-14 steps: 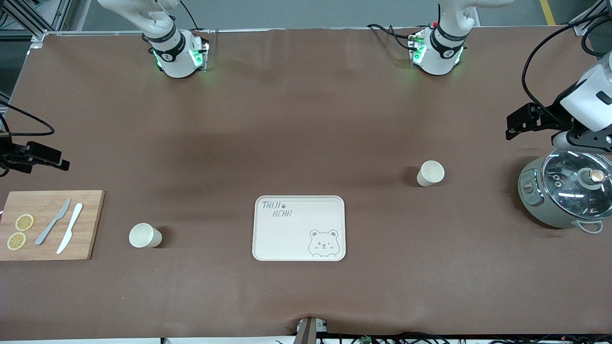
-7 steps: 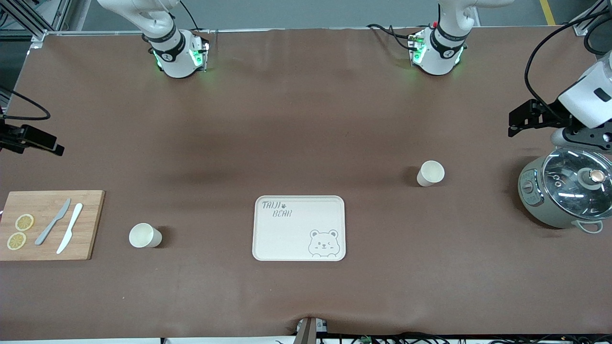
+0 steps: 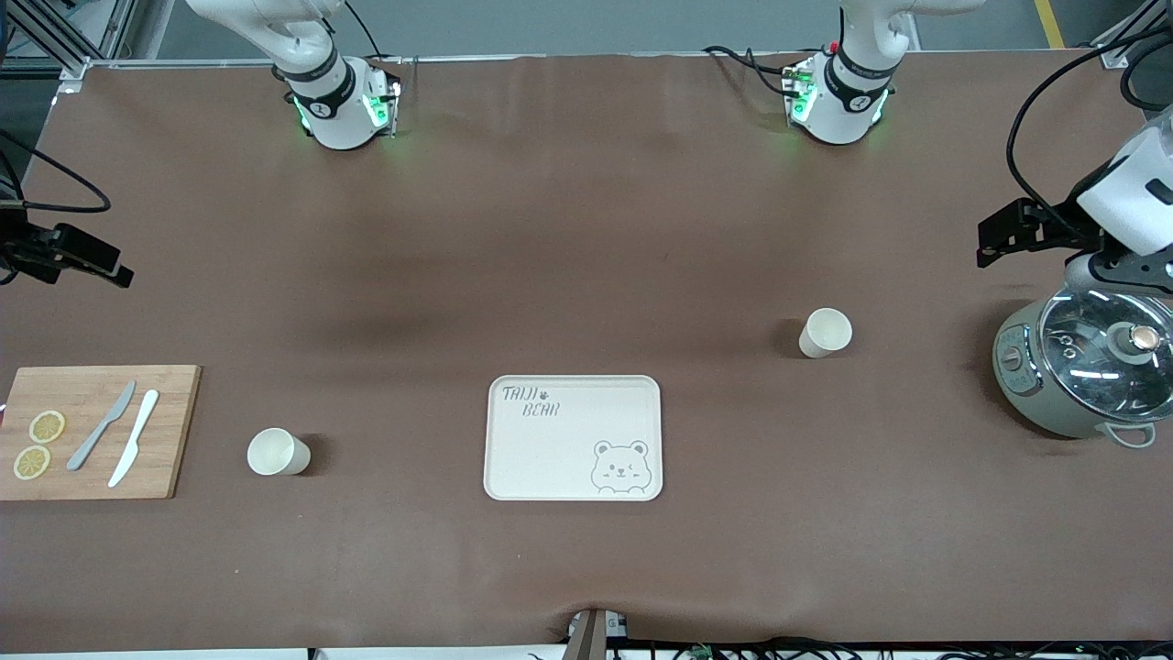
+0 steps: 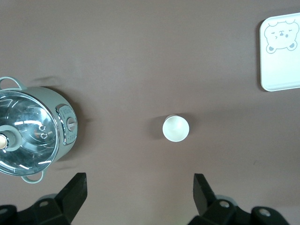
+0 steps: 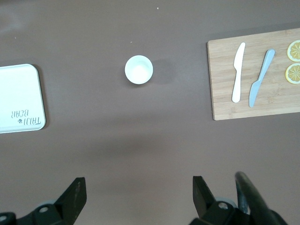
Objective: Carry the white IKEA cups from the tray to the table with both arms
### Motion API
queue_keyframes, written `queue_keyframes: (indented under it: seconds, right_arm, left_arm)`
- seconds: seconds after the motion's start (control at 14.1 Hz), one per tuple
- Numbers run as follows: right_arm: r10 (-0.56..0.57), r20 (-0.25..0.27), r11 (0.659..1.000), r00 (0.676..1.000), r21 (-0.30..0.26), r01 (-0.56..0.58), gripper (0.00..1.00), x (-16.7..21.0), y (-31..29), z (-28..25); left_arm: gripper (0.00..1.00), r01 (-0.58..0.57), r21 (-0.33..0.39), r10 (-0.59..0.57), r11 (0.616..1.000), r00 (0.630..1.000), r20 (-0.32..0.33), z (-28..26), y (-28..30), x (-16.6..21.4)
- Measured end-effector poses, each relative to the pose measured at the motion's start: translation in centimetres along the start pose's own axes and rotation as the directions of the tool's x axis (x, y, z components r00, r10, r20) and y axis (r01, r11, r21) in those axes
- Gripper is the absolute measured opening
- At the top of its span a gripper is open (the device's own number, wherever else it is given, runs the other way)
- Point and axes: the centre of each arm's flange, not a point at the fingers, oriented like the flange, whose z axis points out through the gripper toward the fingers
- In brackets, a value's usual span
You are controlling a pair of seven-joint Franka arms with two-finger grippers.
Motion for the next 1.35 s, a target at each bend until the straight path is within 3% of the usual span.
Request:
queue_keyframes:
  seconds: [0.28,0.57,1.35]
  right_arm:
    - [-0.021,-0.004,1.000,1.000,-0.007,0.021,1.00,0.0,-1.0,-0.1]
    - [-0.081,-0.010,0.993,0.997,-0.088,0.080,1.00,-0.2,-3.3,-0.4]
    - [-0.052,-0.016,0.995,0.999,-0.084,0.051,1.00,-0.1,-1.8,-0.6]
  left_arm:
    - [1.00,0.028,0.000,-0.028,1.000,1.000,0.004,0.2,0.1,0.1]
    - [1.00,0.035,0.003,-0.035,0.999,0.999,0.008,0.4,0.4,0.3]
    - [1.00,0.030,0.012,-0.030,0.999,1.000,0.008,0.9,0.6,0.7]
